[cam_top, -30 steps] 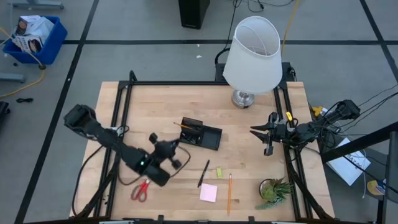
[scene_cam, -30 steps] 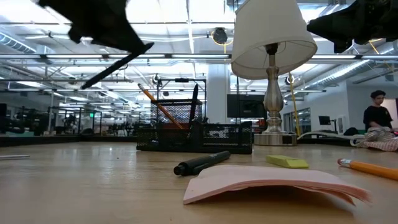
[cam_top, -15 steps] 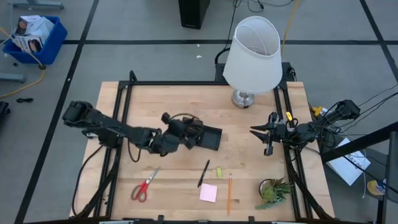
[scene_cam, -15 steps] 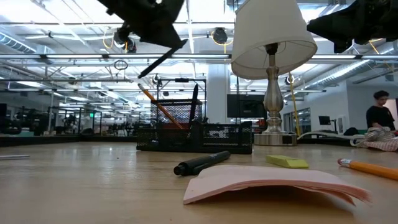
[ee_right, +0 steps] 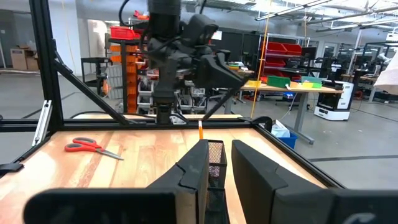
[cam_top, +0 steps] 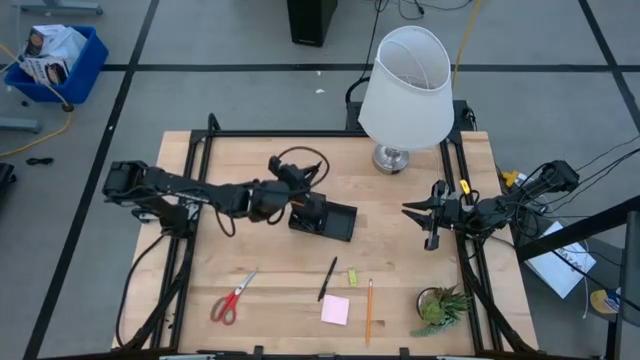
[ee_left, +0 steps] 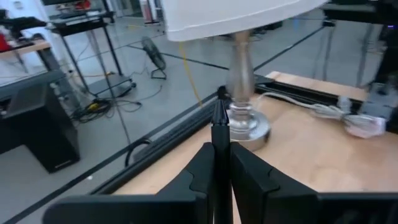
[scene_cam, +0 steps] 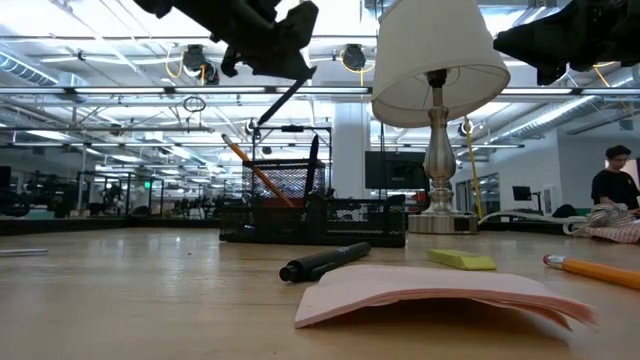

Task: Pick and place office supplies into organizer
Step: Put the black pen into the black desk organizer, then put the red scissors into the black desk organizer

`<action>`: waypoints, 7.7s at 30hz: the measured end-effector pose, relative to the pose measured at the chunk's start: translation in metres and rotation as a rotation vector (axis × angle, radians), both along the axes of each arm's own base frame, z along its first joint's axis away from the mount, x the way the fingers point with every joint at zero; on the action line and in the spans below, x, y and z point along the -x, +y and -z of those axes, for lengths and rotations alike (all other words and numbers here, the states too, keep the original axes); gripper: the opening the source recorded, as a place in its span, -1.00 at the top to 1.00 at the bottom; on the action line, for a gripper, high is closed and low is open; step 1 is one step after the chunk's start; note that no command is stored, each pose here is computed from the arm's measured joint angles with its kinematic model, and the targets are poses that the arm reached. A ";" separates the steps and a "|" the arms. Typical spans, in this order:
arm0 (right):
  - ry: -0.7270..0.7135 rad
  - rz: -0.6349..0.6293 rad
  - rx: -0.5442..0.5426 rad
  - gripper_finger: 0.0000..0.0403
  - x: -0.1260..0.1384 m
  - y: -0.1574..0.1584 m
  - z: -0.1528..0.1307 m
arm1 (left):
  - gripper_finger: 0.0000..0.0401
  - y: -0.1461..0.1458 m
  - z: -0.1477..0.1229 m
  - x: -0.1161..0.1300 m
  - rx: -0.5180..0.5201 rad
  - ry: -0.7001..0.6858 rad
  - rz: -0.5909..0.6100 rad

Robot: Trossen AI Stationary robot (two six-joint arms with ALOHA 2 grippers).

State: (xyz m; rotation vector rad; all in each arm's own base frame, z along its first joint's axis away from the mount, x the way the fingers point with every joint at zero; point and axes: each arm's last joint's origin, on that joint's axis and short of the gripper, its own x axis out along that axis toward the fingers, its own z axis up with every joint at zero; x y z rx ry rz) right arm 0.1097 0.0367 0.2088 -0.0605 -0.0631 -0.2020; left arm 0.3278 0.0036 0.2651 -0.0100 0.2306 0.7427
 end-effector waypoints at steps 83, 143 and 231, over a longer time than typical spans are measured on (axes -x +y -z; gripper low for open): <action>0.000 0.000 0.000 0.67 0.000 0.000 0.000 | 0.07 -0.163 0.065 0.129 0.561 0.052 0.555; 0.000 0.000 0.000 0.67 0.000 0.000 0.000 | 0.07 -0.262 0.100 0.140 1.092 0.955 -0.078; 0.000 0.000 0.000 0.67 0.000 0.000 0.000 | 0.82 -0.165 0.064 0.144 0.698 0.985 -0.274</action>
